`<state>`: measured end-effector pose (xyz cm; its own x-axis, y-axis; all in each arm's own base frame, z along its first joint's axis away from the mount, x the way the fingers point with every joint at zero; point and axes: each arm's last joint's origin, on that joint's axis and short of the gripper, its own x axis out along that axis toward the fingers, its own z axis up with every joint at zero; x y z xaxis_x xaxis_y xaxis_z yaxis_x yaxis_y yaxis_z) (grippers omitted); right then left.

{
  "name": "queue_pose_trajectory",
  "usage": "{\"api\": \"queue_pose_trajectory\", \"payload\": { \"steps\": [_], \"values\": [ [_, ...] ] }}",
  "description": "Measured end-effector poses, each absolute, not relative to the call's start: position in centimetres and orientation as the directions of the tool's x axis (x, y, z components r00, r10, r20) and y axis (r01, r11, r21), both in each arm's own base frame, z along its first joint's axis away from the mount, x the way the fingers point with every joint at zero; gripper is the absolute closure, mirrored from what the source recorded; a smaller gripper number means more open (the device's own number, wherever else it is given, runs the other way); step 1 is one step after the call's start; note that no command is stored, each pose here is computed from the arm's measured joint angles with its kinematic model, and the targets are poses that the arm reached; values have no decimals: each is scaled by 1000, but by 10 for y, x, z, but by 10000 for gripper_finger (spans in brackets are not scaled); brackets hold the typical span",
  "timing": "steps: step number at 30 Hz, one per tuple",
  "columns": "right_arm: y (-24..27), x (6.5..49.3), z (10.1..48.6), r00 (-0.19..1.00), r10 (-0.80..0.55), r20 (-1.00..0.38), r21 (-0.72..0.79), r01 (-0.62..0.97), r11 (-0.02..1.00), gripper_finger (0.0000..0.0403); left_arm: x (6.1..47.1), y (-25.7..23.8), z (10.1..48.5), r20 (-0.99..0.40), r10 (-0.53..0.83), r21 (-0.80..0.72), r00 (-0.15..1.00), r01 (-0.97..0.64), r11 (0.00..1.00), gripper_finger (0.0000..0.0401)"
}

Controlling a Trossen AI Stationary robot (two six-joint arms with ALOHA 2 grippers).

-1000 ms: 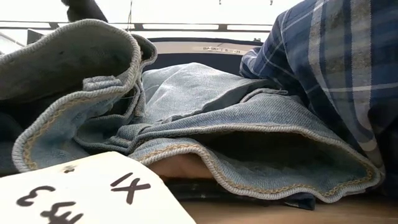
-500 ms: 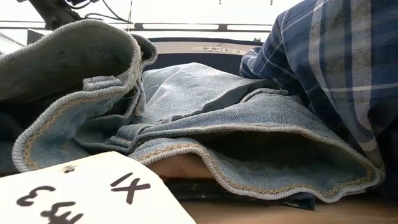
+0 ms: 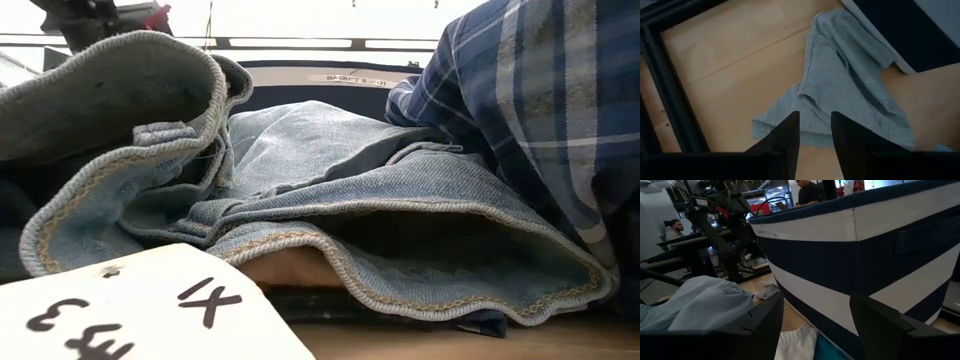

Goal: Sort clothes
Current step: Put the gray underwear into the blue organizer bin

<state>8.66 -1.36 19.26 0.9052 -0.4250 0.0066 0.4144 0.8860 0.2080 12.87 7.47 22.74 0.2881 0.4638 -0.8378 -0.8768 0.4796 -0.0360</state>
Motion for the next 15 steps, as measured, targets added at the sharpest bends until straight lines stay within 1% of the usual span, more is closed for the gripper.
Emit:
{"api": "queue_pose_trajectory", "payload": {
  "steps": [6, 9, 15],
  "values": [
    [-14, 87, 193, 905, -425, 7, 208, 415, 886, 172, 142, 81, 219, -826, 462, -43, 323, -853, 519, 284],
    [-14, 87, 193, 905, -425, 7, 208, 414, 886, 172, 149, 84, 215, -829, 459, -37, 319, -851, 524, 284],
    [-14, 87, 193, 905, -425, 7, 208, 414, 886, 172, 157, 89, 201, -869, 425, 10, 255, -849, 529, 284]
  ]
}}
